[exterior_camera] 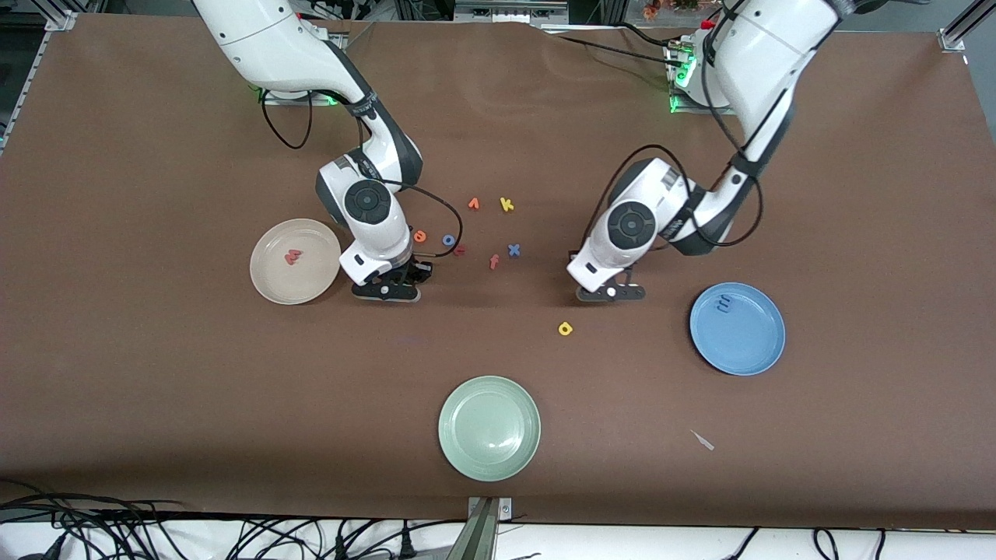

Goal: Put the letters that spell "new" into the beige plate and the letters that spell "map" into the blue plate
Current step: 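Grasp the green u with the right gripper while the left gripper grasps the b, then drop the u on the white plate while the left gripper drops the b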

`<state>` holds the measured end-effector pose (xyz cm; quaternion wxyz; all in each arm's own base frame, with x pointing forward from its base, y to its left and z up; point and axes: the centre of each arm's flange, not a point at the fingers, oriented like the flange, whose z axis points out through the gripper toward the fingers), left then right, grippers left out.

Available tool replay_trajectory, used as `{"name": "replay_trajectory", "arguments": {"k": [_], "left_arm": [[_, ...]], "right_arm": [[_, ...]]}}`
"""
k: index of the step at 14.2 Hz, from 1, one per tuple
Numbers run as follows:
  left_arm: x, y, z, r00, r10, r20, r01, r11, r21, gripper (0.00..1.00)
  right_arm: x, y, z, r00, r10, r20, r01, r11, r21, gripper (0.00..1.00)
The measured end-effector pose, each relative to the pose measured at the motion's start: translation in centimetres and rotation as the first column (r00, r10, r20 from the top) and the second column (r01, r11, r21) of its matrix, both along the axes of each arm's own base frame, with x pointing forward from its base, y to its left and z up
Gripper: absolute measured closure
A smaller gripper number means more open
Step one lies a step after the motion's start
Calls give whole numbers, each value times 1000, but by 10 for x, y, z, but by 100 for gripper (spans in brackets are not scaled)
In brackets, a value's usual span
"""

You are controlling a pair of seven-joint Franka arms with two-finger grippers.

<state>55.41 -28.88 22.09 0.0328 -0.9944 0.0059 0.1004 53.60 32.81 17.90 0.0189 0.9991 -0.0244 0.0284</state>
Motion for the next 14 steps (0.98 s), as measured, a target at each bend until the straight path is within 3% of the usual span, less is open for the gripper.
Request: {"name": "replay_trajectory", "arguments": {"k": [3,6,8,11,14], "left_arm": [[31,58,36,996,-90,-26,90,996,16,72],[58,140,37,980,-195,-32,196,980,26,72],[68,178,39,972,-231,-33,231,973,6,72],[80,183,38,965,-262,-17,262,965,16,72],[97,190,15,961,-276,3,275,961,29,72]], "right_arm": [[13,-26,25,998,60,-33,-61,996,-60,70],[22,-58,67,989,126,-81,-134,985,-106,70],[15,-75,81,981,161,-106,-173,978,-116,70],[0,-116,83,967,208,-144,-226,966,-125,70],[-16,-157,70,965,232,-125,-246,962,-114,70]]}}
